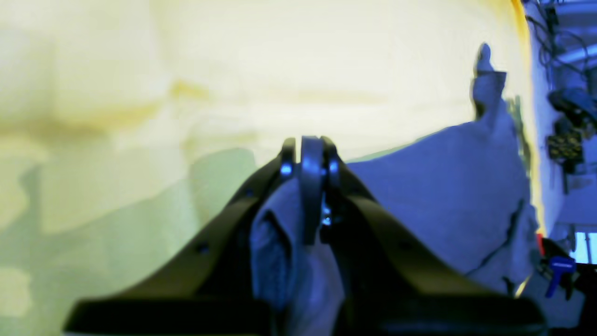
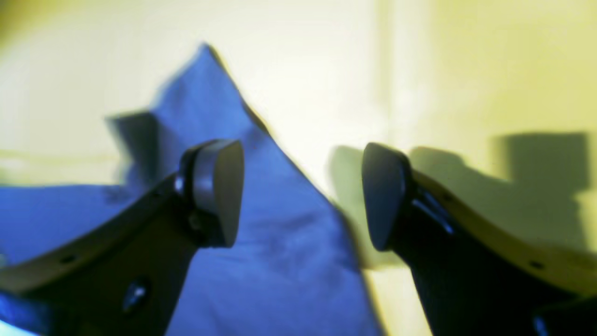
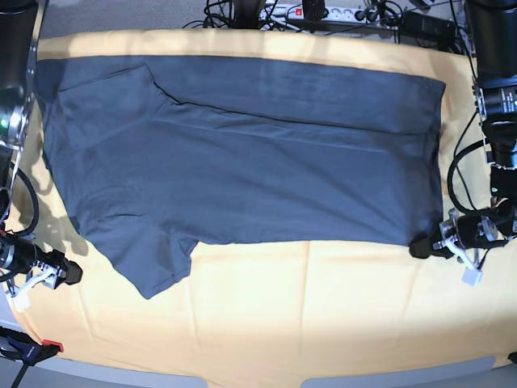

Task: Fold the T-shirt properly
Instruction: 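Move both grippers to the opposite edge of the shirt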

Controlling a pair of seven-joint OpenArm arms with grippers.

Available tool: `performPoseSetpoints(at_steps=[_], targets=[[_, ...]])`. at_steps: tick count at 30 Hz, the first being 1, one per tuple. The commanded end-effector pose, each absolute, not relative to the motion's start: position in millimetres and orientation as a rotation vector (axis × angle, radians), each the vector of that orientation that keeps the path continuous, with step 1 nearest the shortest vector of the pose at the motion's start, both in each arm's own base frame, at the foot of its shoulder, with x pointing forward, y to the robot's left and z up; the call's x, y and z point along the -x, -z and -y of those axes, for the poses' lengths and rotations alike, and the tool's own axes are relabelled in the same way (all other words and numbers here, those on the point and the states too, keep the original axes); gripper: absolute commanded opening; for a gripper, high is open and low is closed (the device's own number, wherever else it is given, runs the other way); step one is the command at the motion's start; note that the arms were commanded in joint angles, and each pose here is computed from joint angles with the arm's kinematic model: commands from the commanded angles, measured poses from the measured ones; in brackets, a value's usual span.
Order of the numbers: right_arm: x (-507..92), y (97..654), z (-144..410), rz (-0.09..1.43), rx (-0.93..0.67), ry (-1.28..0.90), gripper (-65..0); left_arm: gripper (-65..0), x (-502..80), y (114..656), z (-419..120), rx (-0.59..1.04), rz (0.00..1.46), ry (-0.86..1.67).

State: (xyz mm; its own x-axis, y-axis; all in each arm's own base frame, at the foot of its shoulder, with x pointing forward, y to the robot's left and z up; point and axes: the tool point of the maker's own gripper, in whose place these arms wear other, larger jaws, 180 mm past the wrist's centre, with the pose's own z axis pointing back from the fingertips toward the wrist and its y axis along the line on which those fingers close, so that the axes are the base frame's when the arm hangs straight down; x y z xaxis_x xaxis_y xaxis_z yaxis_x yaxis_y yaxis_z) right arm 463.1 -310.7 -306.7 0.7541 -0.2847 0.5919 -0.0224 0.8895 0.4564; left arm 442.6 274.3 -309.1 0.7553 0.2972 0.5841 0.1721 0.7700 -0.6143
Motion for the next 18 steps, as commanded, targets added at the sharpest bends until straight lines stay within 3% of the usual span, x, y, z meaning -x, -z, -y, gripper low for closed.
performPoseSetpoints(at_steps=[1, 18], targets=[[-473.7, 284.4, 320.3, 0.774, -0.482, 0.171, -23.2, -65.0, -456.7, 280.7, -282.5, 0.709, 0.81, -0.069], [-445.9, 366.8, 263.5, 0.682, -0.564, 0.15, -23.2, -65.0, -456.5, 280.8, -282.4, 0.71, 0.808, -0.069]])
